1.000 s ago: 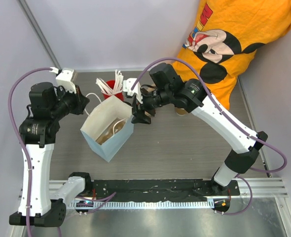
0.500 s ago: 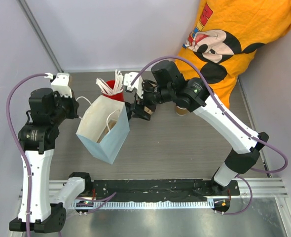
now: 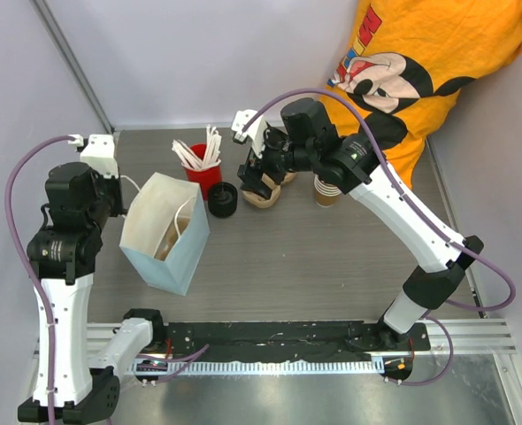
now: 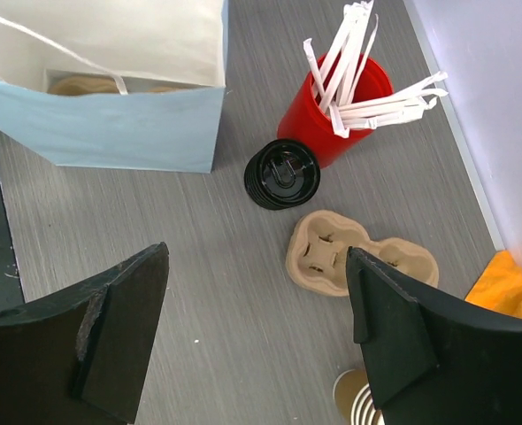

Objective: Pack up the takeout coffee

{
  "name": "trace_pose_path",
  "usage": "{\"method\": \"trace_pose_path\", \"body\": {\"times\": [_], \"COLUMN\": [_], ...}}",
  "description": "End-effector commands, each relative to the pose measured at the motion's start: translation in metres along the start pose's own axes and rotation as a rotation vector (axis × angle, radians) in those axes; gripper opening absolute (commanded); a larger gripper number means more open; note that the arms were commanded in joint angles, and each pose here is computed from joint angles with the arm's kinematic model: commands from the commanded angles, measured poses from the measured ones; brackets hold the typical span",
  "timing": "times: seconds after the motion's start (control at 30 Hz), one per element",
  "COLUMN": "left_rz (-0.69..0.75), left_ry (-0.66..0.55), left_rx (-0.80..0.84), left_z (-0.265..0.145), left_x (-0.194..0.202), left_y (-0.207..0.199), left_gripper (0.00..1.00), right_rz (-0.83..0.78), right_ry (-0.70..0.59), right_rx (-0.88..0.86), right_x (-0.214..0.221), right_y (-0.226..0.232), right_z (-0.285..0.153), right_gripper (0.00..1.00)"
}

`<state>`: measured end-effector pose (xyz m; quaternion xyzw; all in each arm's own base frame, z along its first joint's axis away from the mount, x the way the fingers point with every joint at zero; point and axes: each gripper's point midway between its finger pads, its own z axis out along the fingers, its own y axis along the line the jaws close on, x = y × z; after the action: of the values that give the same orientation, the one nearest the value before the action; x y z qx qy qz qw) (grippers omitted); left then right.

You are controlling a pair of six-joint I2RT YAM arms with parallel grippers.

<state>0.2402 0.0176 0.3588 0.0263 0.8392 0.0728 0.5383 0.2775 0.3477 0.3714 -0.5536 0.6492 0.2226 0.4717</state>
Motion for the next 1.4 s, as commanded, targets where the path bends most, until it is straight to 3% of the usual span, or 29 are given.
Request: {"method": "trace_pose_path", "body": {"times": [0.0, 0.5, 1.37], "left_rz": [0.039, -0.041, -0.092], "left_ry": [-0.03, -0.026, -0.157], "left_rx": [-0.117, -0.29, -0.31], "left_z": [-0.002, 0.028, 0.088], "left_x": [-0.007, -0.013, -0.071], "left_y": [0.024, 0.09, 0.126], "left_gripper": [0.05, 0.1, 0.13], "right_rz": [-0.005, 0.008, 0.021], "right_ry": [-0.075, -0.083, -0.081], "right_rx": [0.061, 0.094, 0.1], "right_x": [-0.019, -0.017, -0.015], "right_y": [-0.01, -0.019, -0.023], "right_z": [-0.019, -0.022, -0.014], "right_gripper": [0.85, 0.85, 0.86]}}
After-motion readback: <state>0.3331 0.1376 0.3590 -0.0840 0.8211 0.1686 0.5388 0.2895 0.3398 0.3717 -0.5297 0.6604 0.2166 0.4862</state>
